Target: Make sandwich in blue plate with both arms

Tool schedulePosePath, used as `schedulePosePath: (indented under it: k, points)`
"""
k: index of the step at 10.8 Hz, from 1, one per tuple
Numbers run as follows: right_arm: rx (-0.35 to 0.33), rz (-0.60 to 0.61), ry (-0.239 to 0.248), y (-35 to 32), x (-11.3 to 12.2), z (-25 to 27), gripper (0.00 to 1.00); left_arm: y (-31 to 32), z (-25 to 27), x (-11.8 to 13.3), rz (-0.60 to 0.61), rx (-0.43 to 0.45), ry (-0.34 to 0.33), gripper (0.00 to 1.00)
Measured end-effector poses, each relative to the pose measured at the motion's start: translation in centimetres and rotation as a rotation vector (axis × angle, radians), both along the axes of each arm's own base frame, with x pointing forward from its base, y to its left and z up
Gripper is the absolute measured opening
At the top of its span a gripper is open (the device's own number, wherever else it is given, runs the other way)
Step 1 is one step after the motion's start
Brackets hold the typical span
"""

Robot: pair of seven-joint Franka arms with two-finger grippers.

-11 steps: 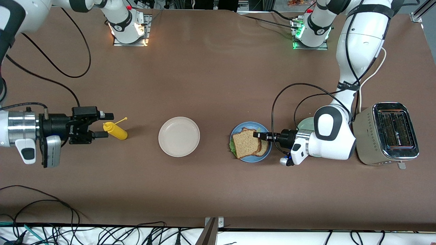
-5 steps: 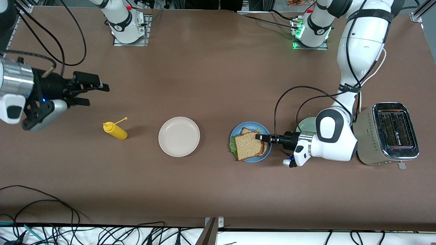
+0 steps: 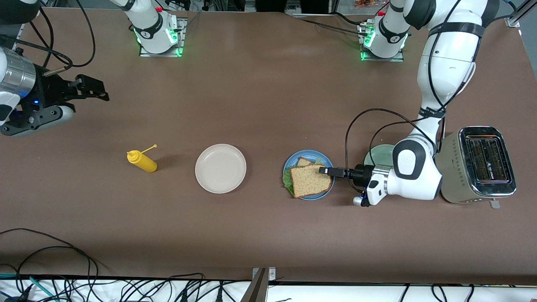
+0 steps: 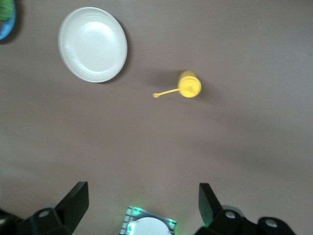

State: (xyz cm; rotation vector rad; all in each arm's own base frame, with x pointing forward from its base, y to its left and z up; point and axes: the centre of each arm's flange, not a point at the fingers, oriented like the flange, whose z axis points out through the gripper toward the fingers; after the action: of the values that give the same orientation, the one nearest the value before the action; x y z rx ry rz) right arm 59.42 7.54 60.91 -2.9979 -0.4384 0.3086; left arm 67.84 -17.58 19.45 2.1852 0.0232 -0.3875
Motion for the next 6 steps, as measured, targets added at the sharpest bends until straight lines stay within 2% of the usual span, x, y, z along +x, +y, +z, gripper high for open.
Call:
schedulePosePath:
  k: [2, 3, 6]
  points:
    - [-0.082, 0.000, -0.053, -1.0, -0.7, -1.4, 1.00, 0.7, -1.2, -0.4, -0.008, -0.004, -0.001, 0.85]
    - [-0.100, 0.005, -0.089, -1.3, -1.2, -2.2, 1.00, 0.8, -1.5, -0.6, -0.011, -0.005, 0.000, 0.86]
    - [-0.103, 0.010, -0.227, -2.0, -2.9, -4.2, 1.00, 1.0, -1.7, -0.6, -0.010, -0.003, 0.003, 0.86]
